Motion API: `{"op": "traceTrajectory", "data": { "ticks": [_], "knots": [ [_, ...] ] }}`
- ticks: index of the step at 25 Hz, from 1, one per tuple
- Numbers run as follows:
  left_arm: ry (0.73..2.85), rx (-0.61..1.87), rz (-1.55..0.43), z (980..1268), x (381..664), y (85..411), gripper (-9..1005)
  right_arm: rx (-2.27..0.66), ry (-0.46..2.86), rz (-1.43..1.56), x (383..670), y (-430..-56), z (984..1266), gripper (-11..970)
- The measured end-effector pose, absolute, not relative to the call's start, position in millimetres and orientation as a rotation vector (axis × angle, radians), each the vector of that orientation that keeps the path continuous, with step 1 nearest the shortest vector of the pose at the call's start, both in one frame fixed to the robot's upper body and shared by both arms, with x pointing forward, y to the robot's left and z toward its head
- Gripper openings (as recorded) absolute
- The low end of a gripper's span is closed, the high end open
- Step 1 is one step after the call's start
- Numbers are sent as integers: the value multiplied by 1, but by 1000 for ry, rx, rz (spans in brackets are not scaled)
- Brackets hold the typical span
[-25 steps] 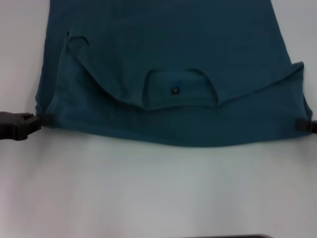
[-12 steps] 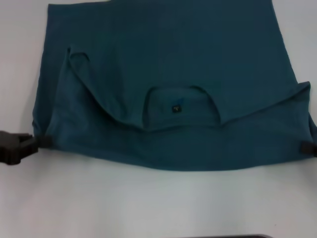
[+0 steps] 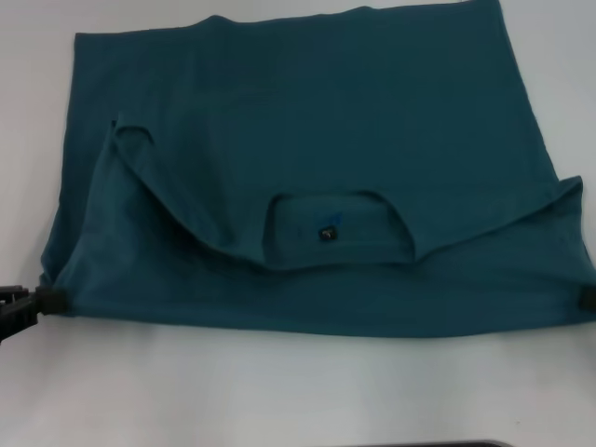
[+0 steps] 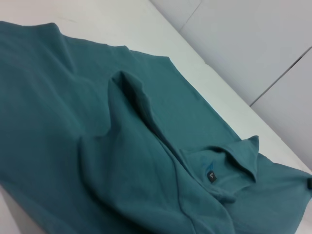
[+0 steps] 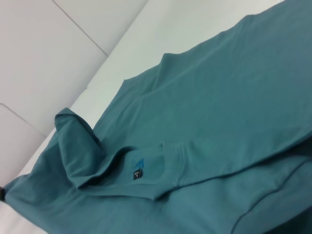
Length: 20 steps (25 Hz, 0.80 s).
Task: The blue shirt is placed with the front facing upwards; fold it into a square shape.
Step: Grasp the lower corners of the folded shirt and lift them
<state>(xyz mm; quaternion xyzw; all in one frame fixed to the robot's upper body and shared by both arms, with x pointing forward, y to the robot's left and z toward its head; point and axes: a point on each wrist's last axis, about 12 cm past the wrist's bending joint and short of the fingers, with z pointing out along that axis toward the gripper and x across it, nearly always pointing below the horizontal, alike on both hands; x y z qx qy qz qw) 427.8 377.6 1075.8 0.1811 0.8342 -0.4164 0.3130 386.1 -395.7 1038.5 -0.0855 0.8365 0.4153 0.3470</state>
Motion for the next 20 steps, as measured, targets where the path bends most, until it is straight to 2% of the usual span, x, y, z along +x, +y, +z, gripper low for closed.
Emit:
{"op": "traceTrajectory", "data": {
  "ticks": [20],
  "knots": [
    [2234, 465, -1170, 1062, 402, 380, 34, -284, 2172, 1122, 361, -393, 1037, 130]
  ]
}}
